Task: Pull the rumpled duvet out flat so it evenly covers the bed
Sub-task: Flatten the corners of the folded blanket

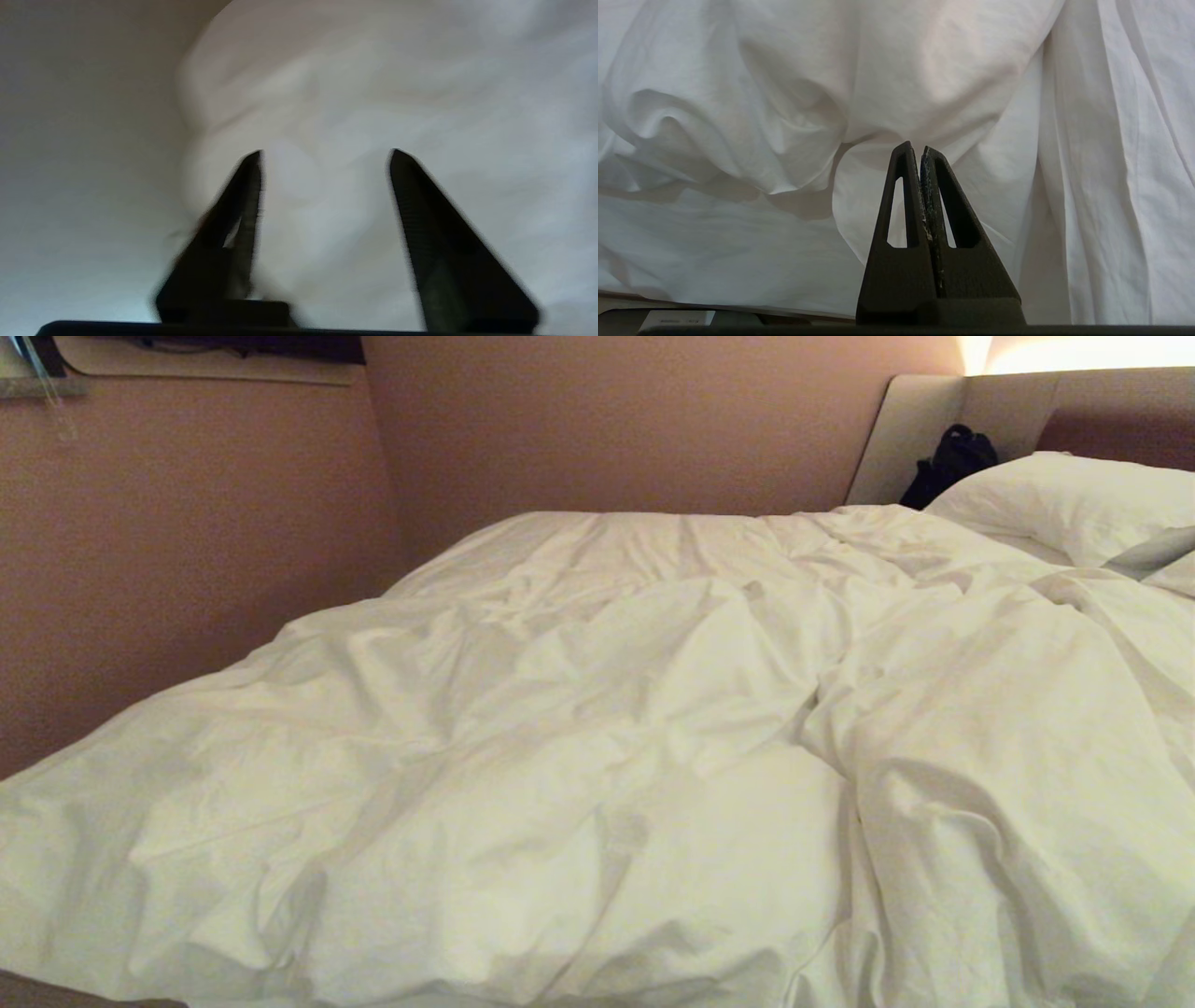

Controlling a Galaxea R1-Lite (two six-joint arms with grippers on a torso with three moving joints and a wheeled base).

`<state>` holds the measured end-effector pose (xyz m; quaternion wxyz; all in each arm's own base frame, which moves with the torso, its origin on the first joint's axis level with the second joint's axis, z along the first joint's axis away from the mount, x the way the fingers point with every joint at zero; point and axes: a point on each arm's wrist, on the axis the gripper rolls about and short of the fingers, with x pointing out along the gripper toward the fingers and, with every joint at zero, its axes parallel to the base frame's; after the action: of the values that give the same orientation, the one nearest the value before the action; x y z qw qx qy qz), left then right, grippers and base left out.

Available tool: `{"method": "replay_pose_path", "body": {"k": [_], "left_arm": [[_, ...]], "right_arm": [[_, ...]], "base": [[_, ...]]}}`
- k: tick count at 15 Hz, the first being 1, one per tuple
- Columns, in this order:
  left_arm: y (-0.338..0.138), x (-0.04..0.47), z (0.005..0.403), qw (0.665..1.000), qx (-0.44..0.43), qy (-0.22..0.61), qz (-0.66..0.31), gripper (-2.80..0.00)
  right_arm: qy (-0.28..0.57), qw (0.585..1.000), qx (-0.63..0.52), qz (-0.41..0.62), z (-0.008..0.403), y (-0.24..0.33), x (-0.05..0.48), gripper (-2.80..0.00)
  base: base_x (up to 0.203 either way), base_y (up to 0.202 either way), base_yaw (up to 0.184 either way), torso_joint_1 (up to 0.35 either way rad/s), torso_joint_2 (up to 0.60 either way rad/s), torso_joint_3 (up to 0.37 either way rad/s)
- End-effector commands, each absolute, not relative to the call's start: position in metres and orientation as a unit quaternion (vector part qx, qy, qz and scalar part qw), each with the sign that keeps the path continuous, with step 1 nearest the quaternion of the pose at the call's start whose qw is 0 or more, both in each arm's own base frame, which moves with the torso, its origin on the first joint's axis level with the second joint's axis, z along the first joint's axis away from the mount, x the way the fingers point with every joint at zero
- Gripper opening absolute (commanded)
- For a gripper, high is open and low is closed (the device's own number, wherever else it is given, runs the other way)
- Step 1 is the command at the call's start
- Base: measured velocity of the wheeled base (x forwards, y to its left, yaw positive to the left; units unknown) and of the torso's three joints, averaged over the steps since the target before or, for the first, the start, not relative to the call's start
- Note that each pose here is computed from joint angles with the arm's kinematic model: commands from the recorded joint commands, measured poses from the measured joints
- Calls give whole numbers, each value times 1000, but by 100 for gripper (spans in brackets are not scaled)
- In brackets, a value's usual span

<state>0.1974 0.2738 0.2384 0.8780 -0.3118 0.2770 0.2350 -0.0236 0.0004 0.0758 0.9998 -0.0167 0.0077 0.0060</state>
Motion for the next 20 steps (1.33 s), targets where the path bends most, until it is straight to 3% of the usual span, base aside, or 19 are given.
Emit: {"method": "replay_pose_path", "body": {"k": [1,7,11,15,20], "left_arm": [[271,169,209,864,-308,317,241,-280],[280,127,159,791,-459,320,247,-280],[302,126,132,761,-504,321,254,-280],[322,127,103,748,-559,301,195,-280],[319,129,98,738,-603,275,126,-280]], "right_arm": [[8,1000,-18,6,76,0,-24,-280],[8,1000,-17,6,76,0,-24,-280],[8,1000,-17,6,76,0,-24,-280],[8,1000,-17,6,76,0,-24,-280],[8,1000,-17,6,76,0,-24,-280]], "base": [[0,0,0,0,0,0],[0,0,0,0,0,0],[0,0,0,0,0,0],[0,0,0,0,0,0],[0,0,0,0,0,0]]}}
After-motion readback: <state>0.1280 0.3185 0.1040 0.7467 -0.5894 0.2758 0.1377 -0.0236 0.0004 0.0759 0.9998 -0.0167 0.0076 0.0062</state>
